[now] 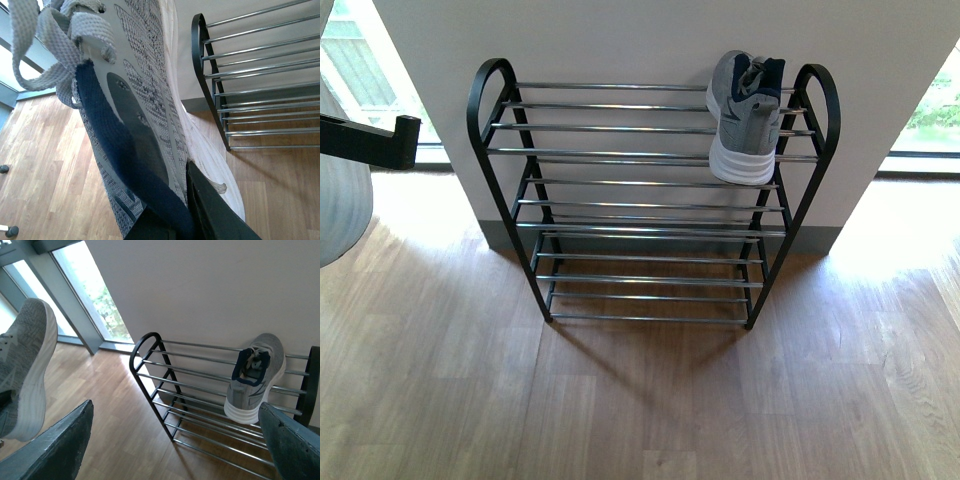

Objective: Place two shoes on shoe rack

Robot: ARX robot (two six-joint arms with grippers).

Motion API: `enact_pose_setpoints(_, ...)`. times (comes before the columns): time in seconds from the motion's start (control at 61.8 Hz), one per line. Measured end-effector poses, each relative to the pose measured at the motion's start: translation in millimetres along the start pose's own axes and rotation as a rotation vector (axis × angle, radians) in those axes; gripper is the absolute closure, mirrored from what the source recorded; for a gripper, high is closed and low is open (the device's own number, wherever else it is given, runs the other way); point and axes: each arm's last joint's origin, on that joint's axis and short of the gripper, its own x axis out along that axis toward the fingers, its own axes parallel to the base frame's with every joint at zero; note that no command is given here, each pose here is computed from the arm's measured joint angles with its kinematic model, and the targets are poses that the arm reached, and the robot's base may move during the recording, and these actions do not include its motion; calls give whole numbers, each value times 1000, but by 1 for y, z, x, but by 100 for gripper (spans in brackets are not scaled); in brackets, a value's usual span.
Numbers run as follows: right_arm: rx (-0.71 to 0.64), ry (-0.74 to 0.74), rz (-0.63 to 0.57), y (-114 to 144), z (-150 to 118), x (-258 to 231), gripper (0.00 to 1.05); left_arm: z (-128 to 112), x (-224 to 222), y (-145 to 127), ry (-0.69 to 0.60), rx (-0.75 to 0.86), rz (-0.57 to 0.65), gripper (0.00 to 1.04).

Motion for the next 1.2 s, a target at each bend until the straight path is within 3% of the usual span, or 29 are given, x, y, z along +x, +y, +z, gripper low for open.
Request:
enact_pose_setpoints(0.032,-7,-11,-24,0,0,0,10,0,0,0,0,1,-1,103)
enact_pose_setpoints(0.146,-142,-168,-397,-4,-14,-9,29,0,0,0,0,0,-5,103)
enact_pose_setpoints(0.227,-165,-189,-521,-9,-23,-20,41,0,0,0,0,0,2,103)
enact_pose_setpoints(0.599,-205,-181,-550,-17,-59,-54,101,0,0,0,-1,1,3,103)
enact_pose_setpoints(1.198,-208,-179,-554,-19,-86,-86,103,0,0,0,-1,1,-2,103)
